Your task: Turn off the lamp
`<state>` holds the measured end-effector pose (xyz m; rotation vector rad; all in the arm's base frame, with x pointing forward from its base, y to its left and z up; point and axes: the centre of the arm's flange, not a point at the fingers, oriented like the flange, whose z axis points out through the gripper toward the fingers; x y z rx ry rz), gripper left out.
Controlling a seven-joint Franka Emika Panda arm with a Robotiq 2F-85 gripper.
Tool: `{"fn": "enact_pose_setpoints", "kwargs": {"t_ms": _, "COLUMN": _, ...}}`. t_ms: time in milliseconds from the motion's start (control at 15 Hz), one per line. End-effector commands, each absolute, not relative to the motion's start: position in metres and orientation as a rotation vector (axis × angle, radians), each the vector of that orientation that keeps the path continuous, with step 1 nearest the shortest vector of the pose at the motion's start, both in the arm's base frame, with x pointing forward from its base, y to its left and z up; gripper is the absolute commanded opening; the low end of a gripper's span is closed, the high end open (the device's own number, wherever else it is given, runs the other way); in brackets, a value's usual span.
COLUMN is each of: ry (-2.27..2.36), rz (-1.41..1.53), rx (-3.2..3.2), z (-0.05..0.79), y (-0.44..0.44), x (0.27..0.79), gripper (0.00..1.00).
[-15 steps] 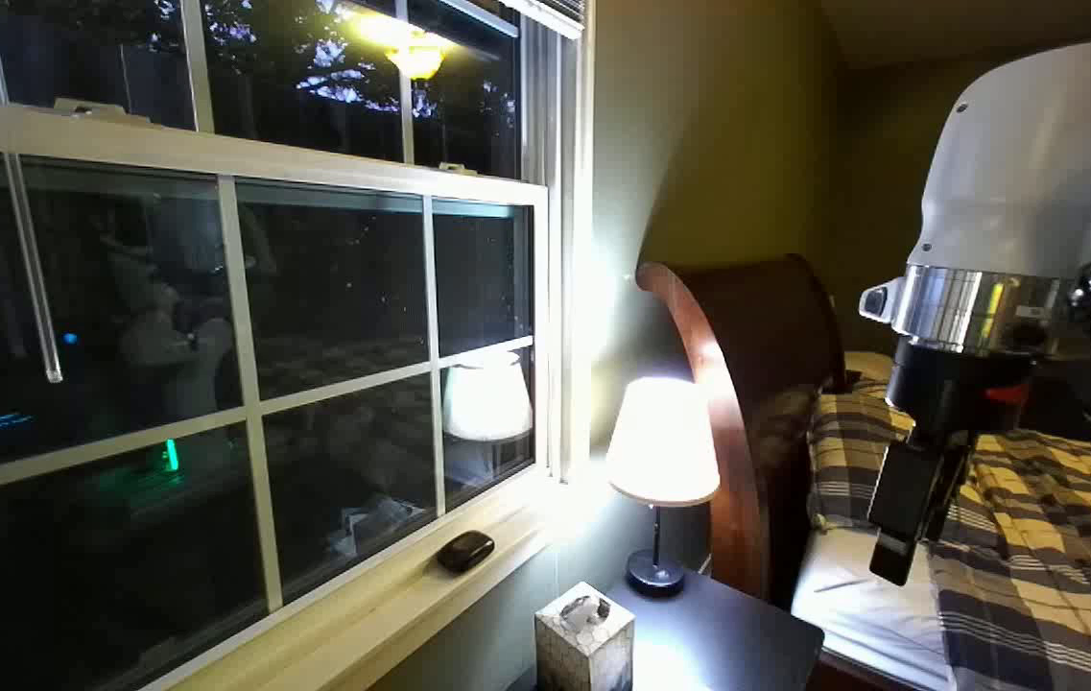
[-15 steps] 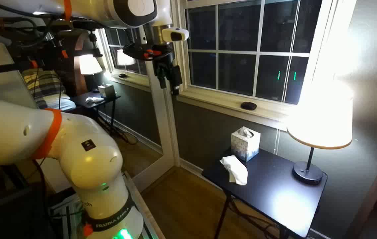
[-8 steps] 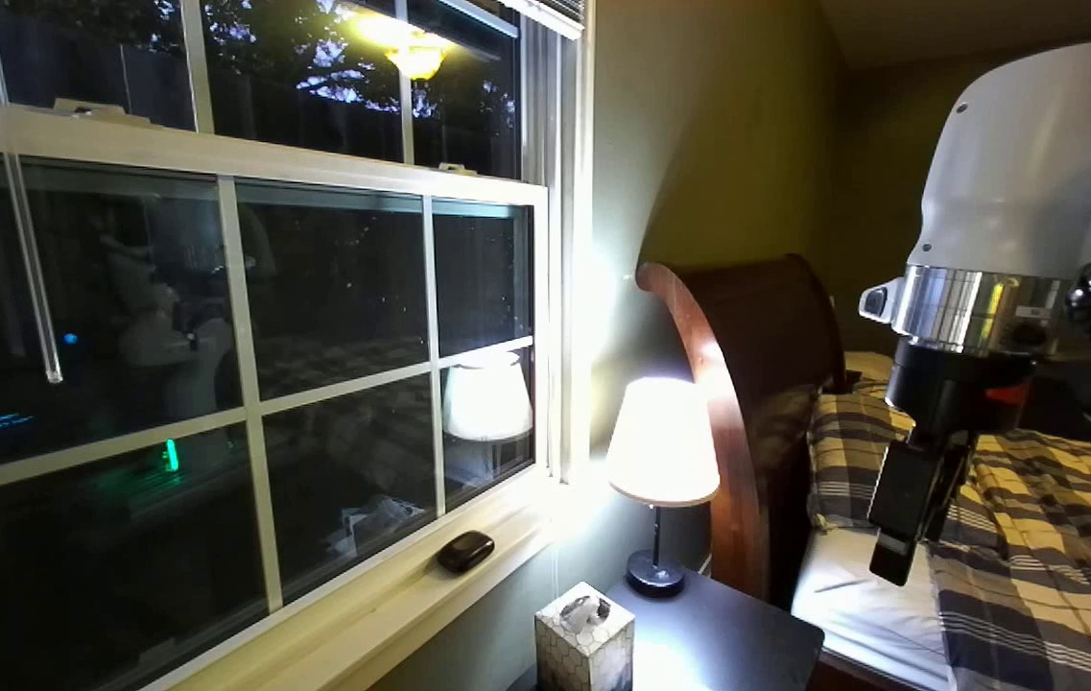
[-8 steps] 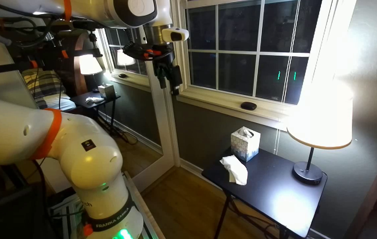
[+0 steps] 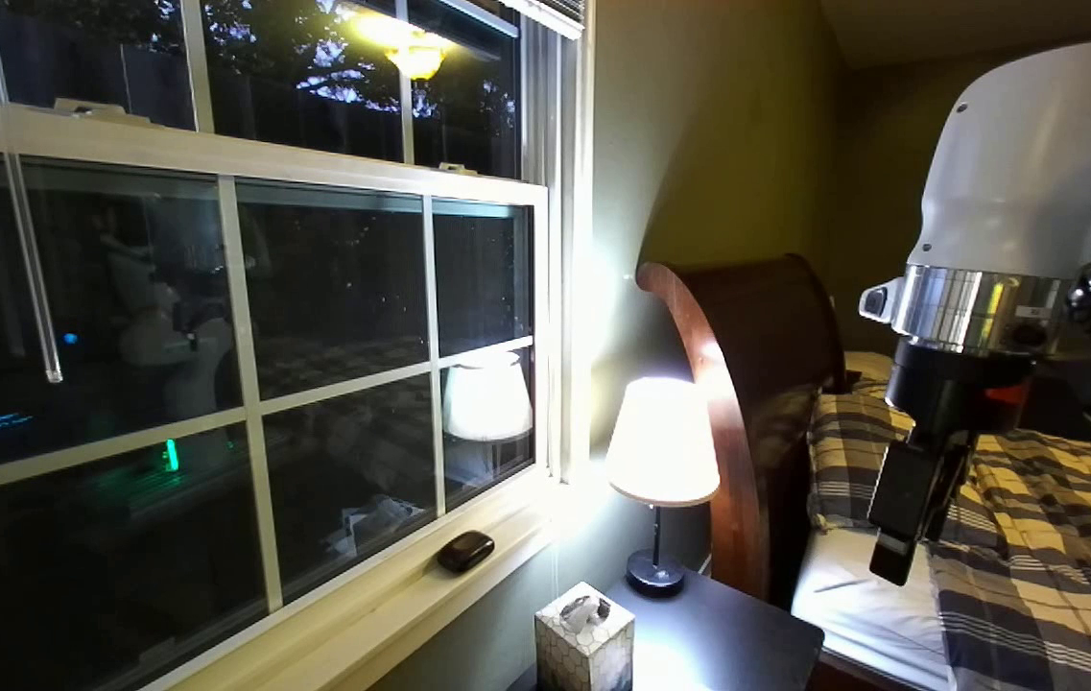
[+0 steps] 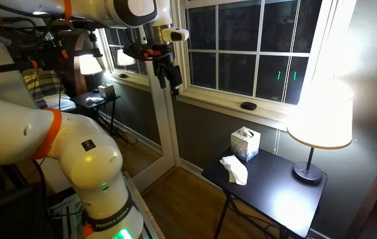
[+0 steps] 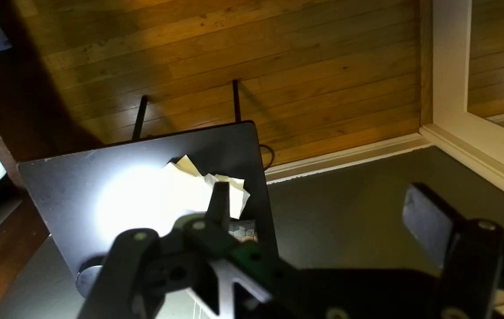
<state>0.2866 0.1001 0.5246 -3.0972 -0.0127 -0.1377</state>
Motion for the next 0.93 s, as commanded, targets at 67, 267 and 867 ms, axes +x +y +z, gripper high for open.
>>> {"fn": "enact_pose_setpoints", "kwargs": {"t_ms": 67, "ry": 0.052, "rz": -0.14, "rx": -3.08, "z": 0.521, "y": 0.082, "x": 0.307, "gripper": 1.0}}
{"fn": "enact_pose_setpoints", "kwargs": {"t_ms": 267, "ry": 0.124, "rz": -0.143, "rx": -3.046, "z": 0.509, "y": 0.059, "x": 0.338, "gripper": 1.0}}
{"fn": "enact_pose_setpoints", "kwargs": {"t_ms": 867, "ry": 0.192, "rz": -0.179, "rx": -3.061, "z": 0.42, "y": 0.053, "x": 0.459, "gripper": 1.0}}
